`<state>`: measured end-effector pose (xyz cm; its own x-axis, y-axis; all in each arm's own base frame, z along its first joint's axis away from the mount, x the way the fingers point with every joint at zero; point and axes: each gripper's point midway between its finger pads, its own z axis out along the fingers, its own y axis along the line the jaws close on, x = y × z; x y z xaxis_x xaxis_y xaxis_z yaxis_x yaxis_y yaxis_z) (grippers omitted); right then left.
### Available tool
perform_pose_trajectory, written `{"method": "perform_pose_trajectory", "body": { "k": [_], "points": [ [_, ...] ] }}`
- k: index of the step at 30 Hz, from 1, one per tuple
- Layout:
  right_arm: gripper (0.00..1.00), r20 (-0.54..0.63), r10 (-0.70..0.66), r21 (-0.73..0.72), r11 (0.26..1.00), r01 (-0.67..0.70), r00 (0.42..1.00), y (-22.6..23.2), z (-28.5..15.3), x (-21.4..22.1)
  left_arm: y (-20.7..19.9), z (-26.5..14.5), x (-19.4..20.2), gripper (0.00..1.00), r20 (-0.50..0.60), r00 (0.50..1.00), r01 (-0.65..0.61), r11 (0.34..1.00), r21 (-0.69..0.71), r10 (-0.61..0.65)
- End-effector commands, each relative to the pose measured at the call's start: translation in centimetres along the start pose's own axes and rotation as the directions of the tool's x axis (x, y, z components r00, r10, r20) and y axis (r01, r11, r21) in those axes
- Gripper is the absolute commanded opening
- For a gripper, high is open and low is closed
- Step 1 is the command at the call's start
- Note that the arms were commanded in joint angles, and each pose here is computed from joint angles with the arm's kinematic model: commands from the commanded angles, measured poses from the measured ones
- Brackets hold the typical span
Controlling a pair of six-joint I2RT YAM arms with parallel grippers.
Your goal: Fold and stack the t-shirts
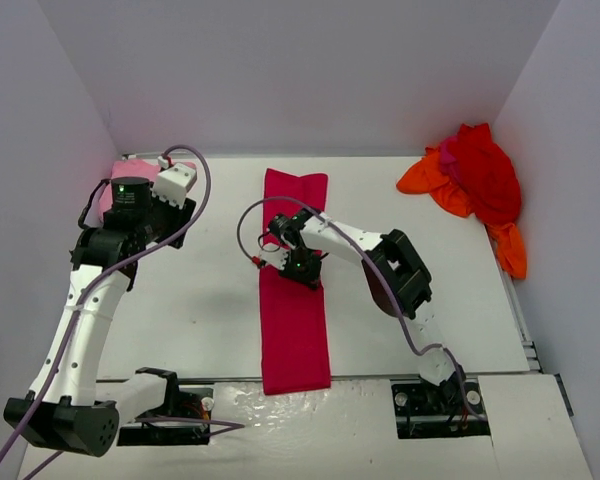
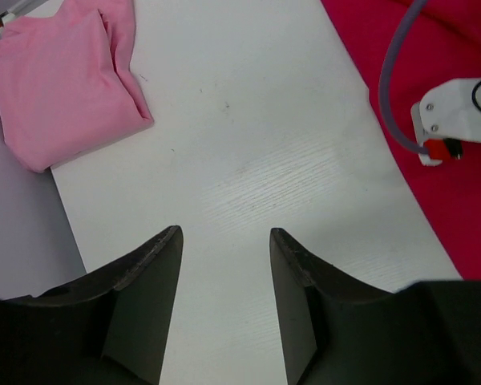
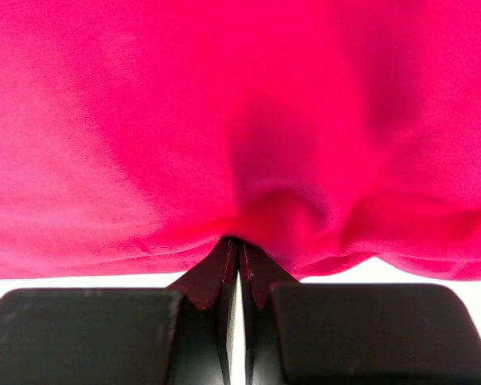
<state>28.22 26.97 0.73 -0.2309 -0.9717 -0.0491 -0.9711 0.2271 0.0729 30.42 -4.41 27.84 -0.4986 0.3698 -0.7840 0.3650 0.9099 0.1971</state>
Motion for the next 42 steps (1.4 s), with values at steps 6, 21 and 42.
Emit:
{"method": "perform_pose_trajectory", "body": {
  "k": [6,21,42],
  "points": [
    [0.0,-0.012,0.004,0.066,0.998,-0.003,1.0,-7.0,3.3,0.1,1.1,0.3,-2.2,0.44,0.062,0.998,-0.011,0.999,-0.031,0.013],
    [0.0,0.056,-0.054,0.09,0.995,0.049,0.997,-6.1,2.5,-5.4,1.6,0.5,-2.6,0.44,0.046,0.999,-0.02,0.999,-0.044,0.022],
    [0.54,0.338,0.124,0.48,0.83,-0.284,0.933,-8.4,-22.2,5.9,-8.0,0.9,-1.9,0.45,0.083,0.978,-0.211,0.887,0.41,0.194]
  ]
}}
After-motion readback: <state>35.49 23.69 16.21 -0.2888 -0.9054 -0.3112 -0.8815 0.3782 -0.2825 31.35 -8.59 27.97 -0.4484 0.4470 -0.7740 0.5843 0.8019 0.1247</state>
